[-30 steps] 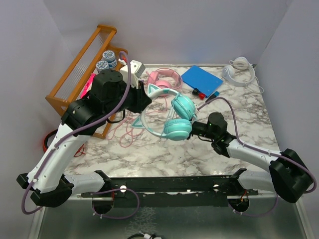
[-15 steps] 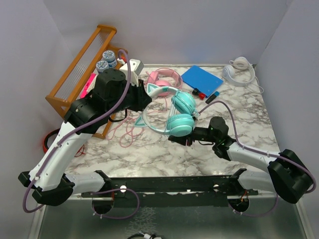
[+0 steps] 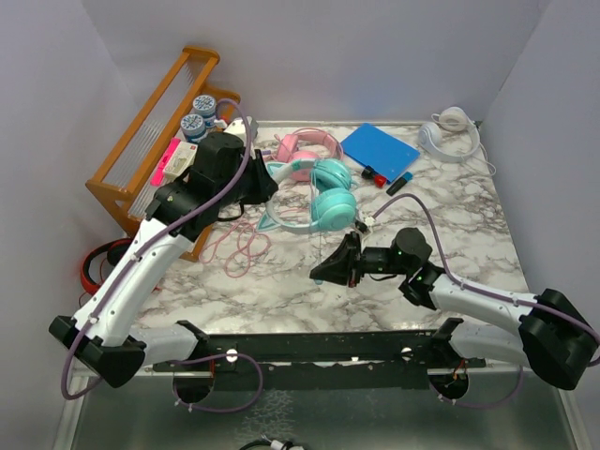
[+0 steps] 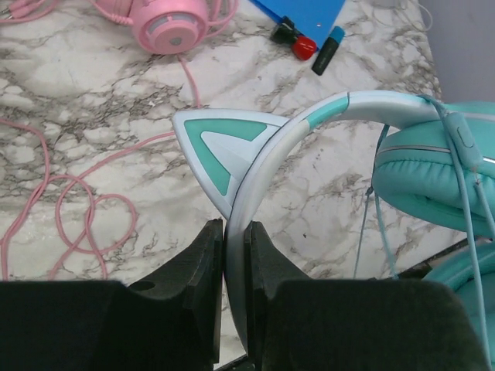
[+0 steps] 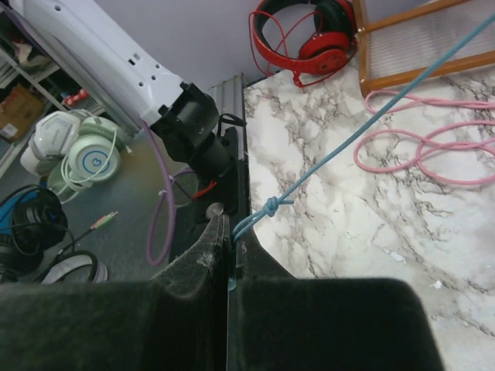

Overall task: Wrap the headphones
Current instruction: Wrap the headphones cable around the headphones.

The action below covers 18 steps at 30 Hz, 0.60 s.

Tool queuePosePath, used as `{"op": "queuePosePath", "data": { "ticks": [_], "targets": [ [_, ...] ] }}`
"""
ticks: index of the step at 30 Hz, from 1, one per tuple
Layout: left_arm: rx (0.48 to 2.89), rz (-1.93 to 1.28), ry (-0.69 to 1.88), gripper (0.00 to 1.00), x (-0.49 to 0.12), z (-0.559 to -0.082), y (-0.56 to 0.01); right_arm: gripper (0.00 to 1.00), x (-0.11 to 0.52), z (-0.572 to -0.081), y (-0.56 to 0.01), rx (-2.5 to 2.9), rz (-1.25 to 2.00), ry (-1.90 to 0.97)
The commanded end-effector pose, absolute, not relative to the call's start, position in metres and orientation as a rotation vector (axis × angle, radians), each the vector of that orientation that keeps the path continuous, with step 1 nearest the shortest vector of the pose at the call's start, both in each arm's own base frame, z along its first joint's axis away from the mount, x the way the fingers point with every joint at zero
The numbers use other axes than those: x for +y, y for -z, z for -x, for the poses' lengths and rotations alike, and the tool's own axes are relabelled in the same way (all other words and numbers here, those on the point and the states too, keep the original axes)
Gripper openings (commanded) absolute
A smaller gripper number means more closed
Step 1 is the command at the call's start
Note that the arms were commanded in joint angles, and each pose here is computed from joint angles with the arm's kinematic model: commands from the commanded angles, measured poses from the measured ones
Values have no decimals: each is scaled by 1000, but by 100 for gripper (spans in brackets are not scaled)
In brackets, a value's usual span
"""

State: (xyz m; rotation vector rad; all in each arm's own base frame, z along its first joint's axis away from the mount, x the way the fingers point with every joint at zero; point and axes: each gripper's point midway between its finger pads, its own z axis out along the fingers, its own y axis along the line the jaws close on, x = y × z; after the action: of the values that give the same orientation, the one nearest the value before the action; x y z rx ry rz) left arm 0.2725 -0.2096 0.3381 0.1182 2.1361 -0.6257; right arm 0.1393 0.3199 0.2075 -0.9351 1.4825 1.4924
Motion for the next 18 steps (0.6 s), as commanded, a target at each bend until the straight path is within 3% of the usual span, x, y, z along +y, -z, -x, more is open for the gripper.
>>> {"op": "queuePosePath", "data": {
  "ticks": [1, 10, 18],
  "targets": [
    [2035, 29, 771, 0, -207, -301, -350, 1, 327, -130, -227, 1463, 924, -1533],
    [2070, 262, 677, 0, -181, -333, -306, 1, 329, -120, -230, 1492, 914, -1536],
    [2034, 368, 626, 0, -167, -335, -283, 2, 341, -143, -248, 1562, 792, -1518]
  ]
}}
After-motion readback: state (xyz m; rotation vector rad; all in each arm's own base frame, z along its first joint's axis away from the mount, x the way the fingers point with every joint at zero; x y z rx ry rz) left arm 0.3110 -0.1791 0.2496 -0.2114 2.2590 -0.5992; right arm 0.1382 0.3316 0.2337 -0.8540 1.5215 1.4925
